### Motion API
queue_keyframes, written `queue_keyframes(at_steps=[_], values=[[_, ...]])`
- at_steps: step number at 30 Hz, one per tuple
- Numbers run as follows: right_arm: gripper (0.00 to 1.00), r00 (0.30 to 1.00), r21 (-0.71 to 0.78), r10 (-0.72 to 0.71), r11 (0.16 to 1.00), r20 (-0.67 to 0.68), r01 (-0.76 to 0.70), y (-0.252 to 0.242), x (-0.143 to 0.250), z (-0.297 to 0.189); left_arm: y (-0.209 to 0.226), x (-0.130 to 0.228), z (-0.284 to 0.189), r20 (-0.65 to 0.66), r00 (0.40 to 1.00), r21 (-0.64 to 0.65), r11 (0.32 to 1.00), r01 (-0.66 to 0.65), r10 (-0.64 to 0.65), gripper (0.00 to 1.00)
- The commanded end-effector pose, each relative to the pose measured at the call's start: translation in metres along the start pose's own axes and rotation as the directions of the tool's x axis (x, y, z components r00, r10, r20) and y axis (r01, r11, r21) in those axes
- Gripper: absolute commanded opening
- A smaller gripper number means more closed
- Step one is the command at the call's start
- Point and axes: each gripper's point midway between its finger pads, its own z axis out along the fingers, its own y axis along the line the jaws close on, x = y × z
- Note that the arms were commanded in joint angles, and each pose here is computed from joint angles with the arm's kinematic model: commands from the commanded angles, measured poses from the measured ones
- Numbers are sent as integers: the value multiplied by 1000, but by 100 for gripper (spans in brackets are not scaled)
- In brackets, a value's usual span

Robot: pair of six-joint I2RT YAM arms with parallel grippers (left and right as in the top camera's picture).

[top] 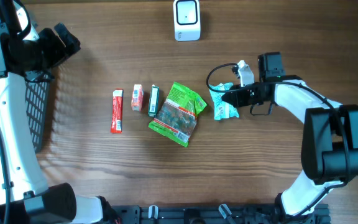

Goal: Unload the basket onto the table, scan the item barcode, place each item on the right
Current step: 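Carry the wet-wipes pack up to the white scanner and hold it there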

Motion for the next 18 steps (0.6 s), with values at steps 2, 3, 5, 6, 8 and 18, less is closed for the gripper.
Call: queue_keyframes(at_steps=[2,3,5,6,8,18], values=[[4,996,-123,64,991,70,-55,10,-15,-37,-2,1,2,-9,1000,9,1000,2,-2,100],[4,993,-147,61,988,102,-46,13,-22,-49,-2,1,2,-9,1000,9,1000,2,-2,100],[4,983,-223,48,975,178,-7,28,-36,-76,-2,1,2,-9,1000,9,1000,2,-2,100],[4,976,-263,41,965,214,18,37,-42,-89,-2,1,2,-9,1000,9,1000,2,-2,100],[4,954,-332,14,939,299,90,61,-50,-126,-2,1,2,-9,1000,9,1000,2,-2,100],[4,818,-111,-220,939,532,325,130,-55,-226,-2,1,2,-9,1000,9,1000,2,-2,100]])
